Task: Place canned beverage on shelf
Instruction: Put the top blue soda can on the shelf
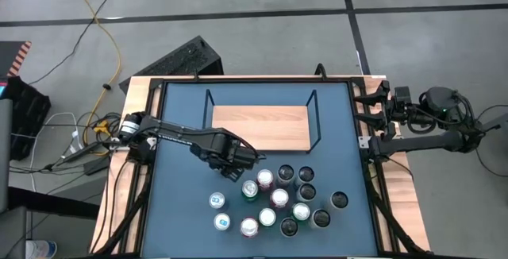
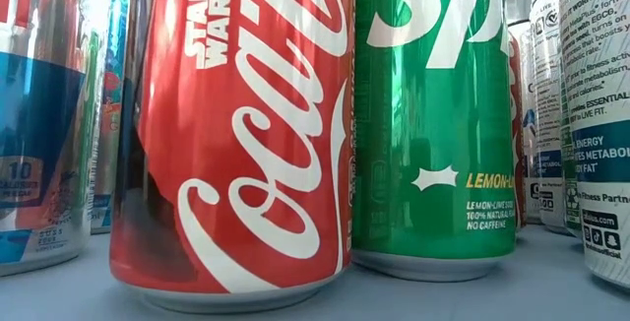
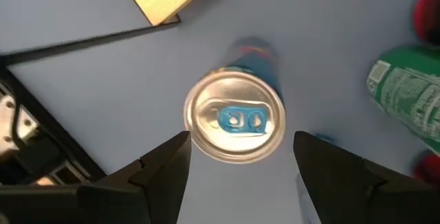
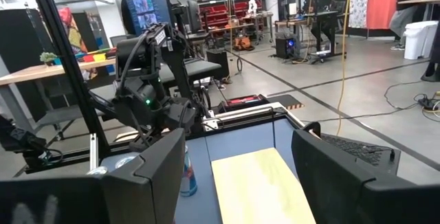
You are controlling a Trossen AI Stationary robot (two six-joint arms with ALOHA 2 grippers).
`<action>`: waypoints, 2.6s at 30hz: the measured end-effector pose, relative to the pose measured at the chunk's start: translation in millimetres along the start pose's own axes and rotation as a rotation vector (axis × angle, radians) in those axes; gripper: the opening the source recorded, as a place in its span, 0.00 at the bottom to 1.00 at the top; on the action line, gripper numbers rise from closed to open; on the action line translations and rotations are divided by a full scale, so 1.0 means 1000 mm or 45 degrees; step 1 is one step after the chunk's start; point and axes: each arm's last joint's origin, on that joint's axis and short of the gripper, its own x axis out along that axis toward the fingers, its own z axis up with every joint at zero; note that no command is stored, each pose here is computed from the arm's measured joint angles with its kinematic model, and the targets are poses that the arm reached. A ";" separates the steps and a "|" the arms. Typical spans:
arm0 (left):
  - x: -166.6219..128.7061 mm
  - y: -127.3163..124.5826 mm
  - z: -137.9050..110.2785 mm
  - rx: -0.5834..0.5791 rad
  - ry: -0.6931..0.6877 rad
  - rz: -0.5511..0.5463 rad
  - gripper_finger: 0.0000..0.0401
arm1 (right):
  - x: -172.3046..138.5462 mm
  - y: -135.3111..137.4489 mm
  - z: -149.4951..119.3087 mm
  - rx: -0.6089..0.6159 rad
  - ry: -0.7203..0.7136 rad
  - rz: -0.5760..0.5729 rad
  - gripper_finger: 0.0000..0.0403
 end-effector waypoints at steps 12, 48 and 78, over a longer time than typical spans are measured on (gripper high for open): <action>0.005 -0.004 0.002 -0.096 -0.053 -0.004 0.61 | 0.000 0.000 -0.003 -0.006 0.037 -0.008 0.65; 0.005 -0.001 0.002 -0.084 -0.066 0.038 0.77 | 0.000 -0.001 -0.004 -0.009 0.054 -0.031 0.65; 0.035 -0.005 0.001 -0.023 0.037 -0.014 0.77 | 0.000 -0.001 -0.005 -0.012 0.068 -0.033 0.65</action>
